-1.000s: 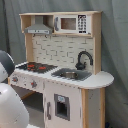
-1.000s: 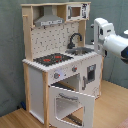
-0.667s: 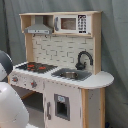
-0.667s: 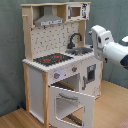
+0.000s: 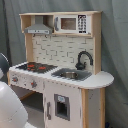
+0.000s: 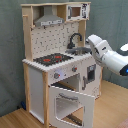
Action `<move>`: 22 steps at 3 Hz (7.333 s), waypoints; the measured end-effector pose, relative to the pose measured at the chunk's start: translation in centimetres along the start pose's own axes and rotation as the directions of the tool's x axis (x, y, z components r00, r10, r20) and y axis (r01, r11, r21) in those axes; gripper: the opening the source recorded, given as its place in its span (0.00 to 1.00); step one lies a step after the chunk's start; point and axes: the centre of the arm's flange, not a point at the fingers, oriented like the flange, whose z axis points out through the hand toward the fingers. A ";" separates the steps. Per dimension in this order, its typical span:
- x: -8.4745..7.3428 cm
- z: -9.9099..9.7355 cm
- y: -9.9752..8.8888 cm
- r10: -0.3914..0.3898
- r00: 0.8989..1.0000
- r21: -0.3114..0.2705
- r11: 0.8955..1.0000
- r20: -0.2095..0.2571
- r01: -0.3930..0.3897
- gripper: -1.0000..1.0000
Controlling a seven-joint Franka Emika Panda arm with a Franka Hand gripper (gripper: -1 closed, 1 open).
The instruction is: Play with the kitchen
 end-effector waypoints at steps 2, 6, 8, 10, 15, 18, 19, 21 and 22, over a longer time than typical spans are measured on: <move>-0.6 -0.1 -3.0 -0.257 0.966 0.000 0.966 -0.017 0.257 1.00; -7.3 3.4 -16.0 -0.598 0.799 0.030 0.799 -0.066 0.601 1.00; -7.8 7.6 -17.3 -0.724 0.686 0.058 0.683 -0.073 0.728 1.00; -12.1 9.7 -20.8 -0.842 0.522 0.091 0.514 -0.138 0.853 1.00; -13.8 15.2 -20.0 -0.852 0.431 -0.068 0.469 -0.296 0.881 1.00; -14.8 17.5 -20.1 -0.787 0.478 -0.026 0.528 -0.390 0.849 1.00; -14.8 17.5 -20.1 -0.787 0.477 -0.026 0.528 -0.390 0.849 0.00; -14.5 17.3 -20.1 -0.671 0.629 0.045 0.669 -0.393 0.742 0.00; -14.5 17.3 -20.1 -0.595 0.705 0.087 0.738 -0.386 0.670 0.00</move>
